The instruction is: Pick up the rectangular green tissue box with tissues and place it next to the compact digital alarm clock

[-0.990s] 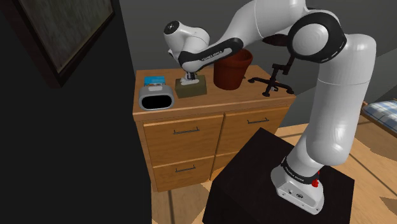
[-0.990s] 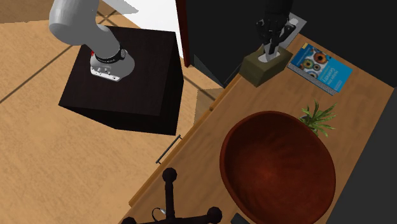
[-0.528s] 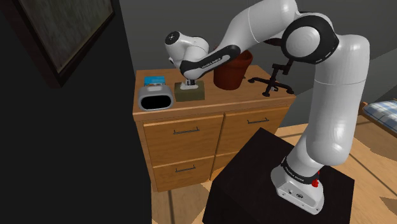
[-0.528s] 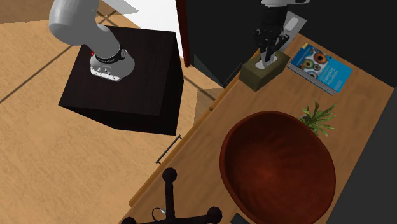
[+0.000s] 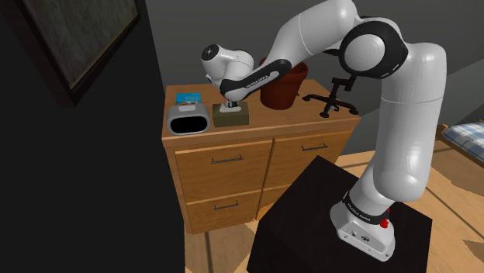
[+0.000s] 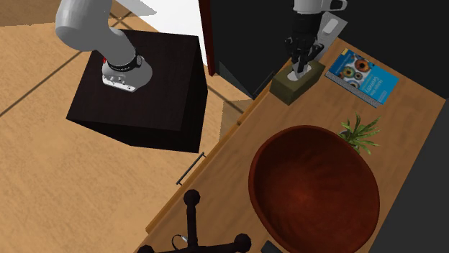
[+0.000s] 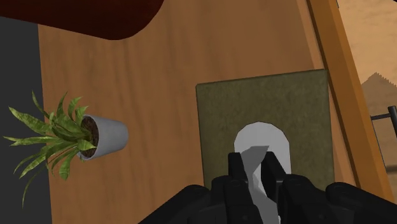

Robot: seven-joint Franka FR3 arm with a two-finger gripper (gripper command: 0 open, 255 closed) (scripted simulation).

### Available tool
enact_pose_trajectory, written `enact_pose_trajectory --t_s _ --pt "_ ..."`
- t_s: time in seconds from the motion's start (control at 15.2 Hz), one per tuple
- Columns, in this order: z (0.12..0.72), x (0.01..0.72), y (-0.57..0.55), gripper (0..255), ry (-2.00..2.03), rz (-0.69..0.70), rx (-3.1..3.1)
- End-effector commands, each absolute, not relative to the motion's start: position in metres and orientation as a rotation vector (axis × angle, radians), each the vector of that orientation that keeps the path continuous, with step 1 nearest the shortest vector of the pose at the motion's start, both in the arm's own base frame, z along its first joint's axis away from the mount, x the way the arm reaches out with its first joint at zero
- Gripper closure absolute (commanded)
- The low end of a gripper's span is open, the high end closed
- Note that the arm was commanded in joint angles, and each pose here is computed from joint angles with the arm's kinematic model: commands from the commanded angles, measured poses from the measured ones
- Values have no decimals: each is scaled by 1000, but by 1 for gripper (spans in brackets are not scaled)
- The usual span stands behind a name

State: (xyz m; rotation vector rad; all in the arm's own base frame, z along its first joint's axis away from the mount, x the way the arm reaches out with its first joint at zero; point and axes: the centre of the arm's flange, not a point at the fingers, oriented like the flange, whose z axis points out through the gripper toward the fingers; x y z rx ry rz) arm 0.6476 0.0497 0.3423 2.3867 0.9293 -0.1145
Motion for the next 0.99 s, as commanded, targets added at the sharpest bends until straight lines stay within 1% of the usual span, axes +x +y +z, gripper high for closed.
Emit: enact_pose_trajectory --t_s 0.0,0.13,0.2,0.53,0.79,0.92 --pt "339 647 53 255 937 -116 2387" --pt "339 647 53 255 937 -116 2387" --pt "339 647 53 0 937 -116 2387" --pt "339 647 53 0 937 -116 2387" --pt "380 641 80 0 937 -116 2387" --pt "380 641 80 0 937 -116 2387"
